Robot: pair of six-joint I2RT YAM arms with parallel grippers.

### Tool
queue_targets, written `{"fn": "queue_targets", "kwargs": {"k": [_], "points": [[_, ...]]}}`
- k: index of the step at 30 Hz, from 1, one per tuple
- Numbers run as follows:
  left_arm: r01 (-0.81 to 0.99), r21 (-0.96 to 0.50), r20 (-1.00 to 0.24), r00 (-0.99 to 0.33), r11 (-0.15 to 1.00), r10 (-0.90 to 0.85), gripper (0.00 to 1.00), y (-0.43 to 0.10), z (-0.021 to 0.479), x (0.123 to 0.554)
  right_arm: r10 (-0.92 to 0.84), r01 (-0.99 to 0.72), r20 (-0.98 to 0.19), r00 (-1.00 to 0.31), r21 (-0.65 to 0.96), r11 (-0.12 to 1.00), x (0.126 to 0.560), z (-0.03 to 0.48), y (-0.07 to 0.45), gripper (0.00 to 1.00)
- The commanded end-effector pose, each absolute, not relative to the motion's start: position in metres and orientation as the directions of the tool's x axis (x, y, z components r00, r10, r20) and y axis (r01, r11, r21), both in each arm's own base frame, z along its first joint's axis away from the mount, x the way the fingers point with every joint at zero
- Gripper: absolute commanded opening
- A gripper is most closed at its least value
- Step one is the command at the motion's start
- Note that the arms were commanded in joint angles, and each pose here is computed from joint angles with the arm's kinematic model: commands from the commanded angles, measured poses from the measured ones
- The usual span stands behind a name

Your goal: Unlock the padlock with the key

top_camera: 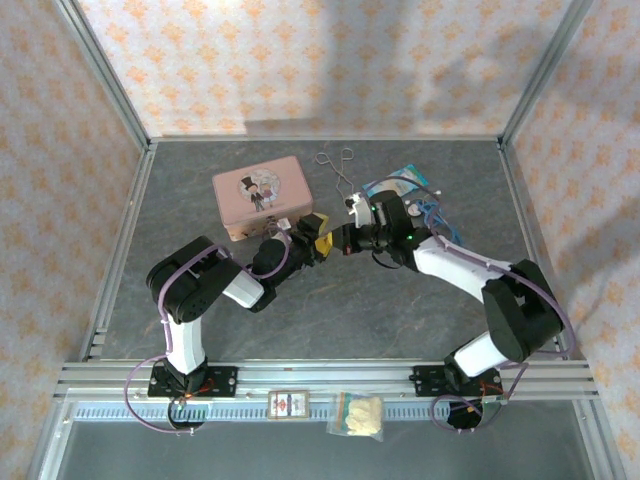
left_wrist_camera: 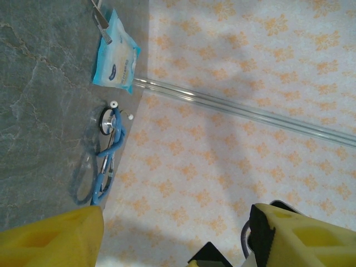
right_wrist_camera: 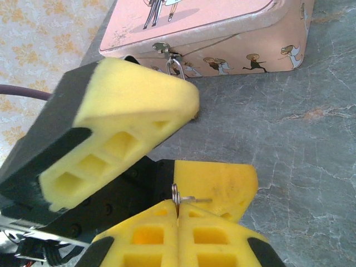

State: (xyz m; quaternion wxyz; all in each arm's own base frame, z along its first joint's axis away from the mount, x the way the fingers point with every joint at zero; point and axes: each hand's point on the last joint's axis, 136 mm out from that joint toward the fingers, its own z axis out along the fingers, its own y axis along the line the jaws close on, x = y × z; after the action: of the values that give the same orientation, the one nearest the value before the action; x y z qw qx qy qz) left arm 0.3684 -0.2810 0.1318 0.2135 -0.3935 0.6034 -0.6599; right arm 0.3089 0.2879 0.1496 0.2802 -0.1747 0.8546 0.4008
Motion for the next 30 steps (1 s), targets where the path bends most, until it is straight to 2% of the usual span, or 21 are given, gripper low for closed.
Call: {"fn": "queue_targets", "kwargs": {"k": [1,10,14,19,26,30], "points": [[-0.157,-0.961,0.275,-0.586,-0.226,-0.762,0.67,-0.279,0.142,0.372,-0.072,-0.529,-0.63,-0.774,0.579,0.62,0.303,0.154,0.284,0.0],[-0.149,-0.962,0.273,-0.595,-0.23,-0.756,0.6,-0.281,0.146,0.373,-0.08,-0.528,-0.625,-0.776,0.576,0.624,0.302,0.15,0.284,0.0],[-0.151,-0.962,0.273,-0.591,-0.228,-0.759,0.53,-0.28,0.144,0.373,-0.086,-0.527,-0.625,-0.776,0.567,0.633,0.301,0.149,0.282,0.0],[-0.138,-0.961,0.275,-0.597,-0.241,-0.754,0.35,-0.281,0.149,0.374,-0.087,-0.526,-0.625,-0.776,0.564,0.637,0.302,0.147,0.281,0.0],[-0.149,-0.961,0.275,-0.6,-0.233,-0.752,0.16,-0.282,0.14,0.374,-0.083,-0.524,-0.631,-0.772,0.557,0.644,0.304,0.149,0.279,0.0],[-0.147,-0.963,0.269,-0.606,-0.227,-0.749,0.01,-0.284,0.139,0.374,-0.083,-0.528,-0.637,-0.766,0.552,0.645,0.305,0.151,0.279,0.0]]}}
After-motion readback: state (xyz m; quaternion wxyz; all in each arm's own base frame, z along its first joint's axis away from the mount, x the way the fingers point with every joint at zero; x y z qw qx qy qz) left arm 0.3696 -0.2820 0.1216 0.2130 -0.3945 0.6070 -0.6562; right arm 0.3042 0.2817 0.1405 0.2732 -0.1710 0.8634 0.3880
